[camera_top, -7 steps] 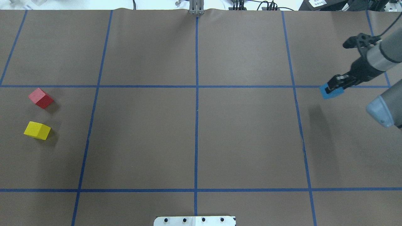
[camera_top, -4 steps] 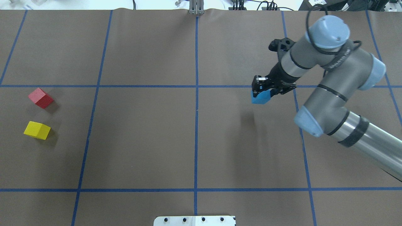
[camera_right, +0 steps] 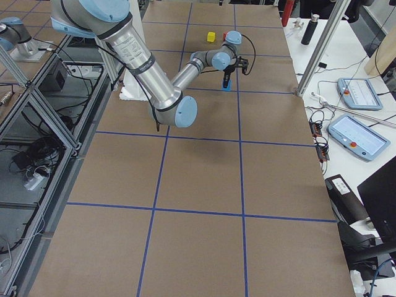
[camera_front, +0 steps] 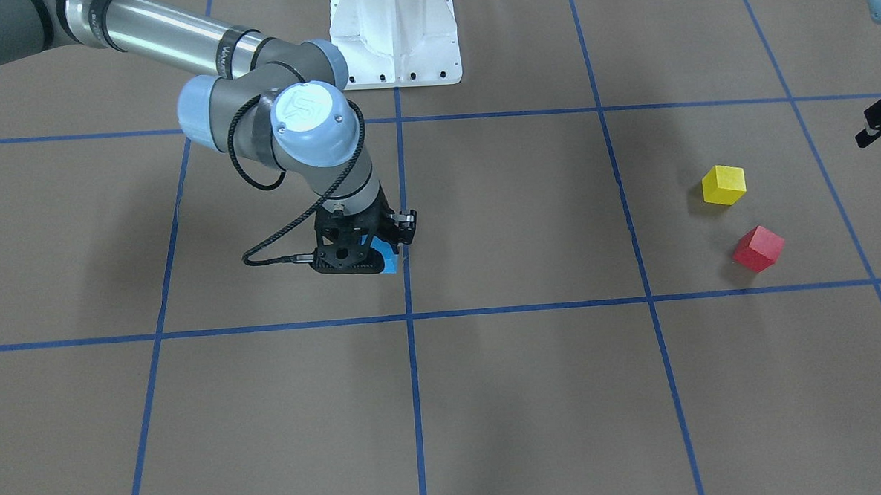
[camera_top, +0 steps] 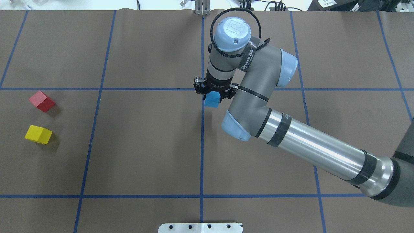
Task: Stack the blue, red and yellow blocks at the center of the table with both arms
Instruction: 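Carry the blue cube with the right gripper to the table center, then set the blue cube down at center and open the right gripper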
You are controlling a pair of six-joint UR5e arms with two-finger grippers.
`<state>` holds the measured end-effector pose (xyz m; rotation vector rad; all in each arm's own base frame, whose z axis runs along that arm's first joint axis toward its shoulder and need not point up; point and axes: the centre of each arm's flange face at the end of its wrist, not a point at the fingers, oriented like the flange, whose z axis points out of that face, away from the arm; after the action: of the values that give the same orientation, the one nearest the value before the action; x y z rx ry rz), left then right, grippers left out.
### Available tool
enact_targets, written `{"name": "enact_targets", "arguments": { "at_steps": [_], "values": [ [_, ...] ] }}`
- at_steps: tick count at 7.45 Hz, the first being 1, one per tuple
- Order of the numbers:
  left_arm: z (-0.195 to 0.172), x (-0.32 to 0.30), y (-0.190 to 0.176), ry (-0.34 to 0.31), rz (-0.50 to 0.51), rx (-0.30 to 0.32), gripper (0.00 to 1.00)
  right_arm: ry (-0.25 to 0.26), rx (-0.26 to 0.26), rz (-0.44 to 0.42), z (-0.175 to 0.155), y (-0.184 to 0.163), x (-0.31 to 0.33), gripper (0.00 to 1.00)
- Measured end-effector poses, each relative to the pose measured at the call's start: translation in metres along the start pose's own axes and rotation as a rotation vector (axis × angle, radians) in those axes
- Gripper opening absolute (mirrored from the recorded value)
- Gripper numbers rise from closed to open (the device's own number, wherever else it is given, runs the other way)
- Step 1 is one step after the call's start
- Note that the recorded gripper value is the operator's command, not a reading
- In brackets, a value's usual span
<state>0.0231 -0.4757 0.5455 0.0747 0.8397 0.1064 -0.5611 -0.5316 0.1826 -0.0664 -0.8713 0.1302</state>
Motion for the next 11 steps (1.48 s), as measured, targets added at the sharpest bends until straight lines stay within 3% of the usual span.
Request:
{"name": "enact_targets", "arguments": {
  "at_steps": [3,6,10,11],
  "values": [
    [0.000,0.000,-0.003,0.000,-0.002,0.000,1.00,0.007,0.027,-0.012,0.021,-0.002,-0.014,0.00],
    [0.000,0.001,-0.005,0.001,-0.011,0.001,1.00,0.017,0.019,-0.025,0.036,0.000,-0.016,0.01],
    [-0.001,0.002,-0.005,0.002,-0.013,0.003,1.00,0.026,0.008,-0.039,0.044,0.006,-0.017,0.44],
    [-0.001,0.002,-0.005,0.002,-0.013,0.003,1.00,0.027,0.006,-0.048,0.046,0.007,-0.017,0.74]
  ]
}}
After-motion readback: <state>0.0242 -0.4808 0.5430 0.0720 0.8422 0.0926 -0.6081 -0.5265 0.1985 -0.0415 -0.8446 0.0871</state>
